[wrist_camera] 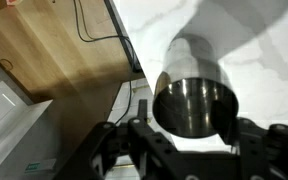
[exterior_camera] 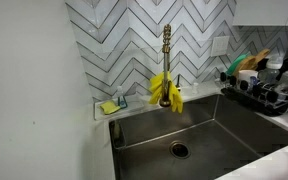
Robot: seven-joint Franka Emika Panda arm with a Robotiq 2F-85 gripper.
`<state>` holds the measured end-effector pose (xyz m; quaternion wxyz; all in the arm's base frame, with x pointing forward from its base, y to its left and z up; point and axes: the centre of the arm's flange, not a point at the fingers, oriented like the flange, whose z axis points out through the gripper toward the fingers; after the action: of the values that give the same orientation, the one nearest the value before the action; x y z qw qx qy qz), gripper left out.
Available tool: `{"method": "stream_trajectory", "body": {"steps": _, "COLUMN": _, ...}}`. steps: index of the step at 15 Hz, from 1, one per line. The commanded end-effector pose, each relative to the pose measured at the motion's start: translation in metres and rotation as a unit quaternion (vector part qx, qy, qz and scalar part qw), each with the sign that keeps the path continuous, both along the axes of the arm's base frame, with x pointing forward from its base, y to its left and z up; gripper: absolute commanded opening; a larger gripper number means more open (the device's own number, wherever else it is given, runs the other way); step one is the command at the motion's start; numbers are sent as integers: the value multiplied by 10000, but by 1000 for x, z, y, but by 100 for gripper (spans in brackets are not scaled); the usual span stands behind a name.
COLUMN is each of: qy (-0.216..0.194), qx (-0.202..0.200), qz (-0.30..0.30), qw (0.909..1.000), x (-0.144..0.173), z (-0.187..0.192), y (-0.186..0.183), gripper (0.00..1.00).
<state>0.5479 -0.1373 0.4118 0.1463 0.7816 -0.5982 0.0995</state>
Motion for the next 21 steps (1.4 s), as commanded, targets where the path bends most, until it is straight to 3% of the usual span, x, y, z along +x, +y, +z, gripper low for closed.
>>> {"method": "stream_trajectory", "body": {"steps": 1, "qy": -252, "qx": 24, "qz": 93, "qw": 9996, "x": -13, "z": 12, "y": 9, "gripper": 98}}
{"method": "stream_trajectory", "body": {"steps": 7, "qy": -36, "qx": 560, "qz": 723, "qw": 9958, "x": -28, "z": 64, "y": 27, "gripper": 100}}
{"method": "stream_trajectory", "body": {"steps": 11, "qy": 484, "qx": 885, "qz": 1791, "qw": 9787, "x": -46, "z": 97, "y": 32, "gripper": 100}}
{"method": "stream_trajectory", "body": {"steps": 16, "qy": 1096, "qx": 718, "qz": 2722, "qw": 9533, "x": -65, "z": 130, "y": 38, "gripper": 100}}
{"method": "stream_trajectory", "body": {"steps": 21, "qy": 1330, "qx": 280, "qz": 3019, "qw": 9436, "x": -78, "z": 156, "y": 49, "gripper": 100}}
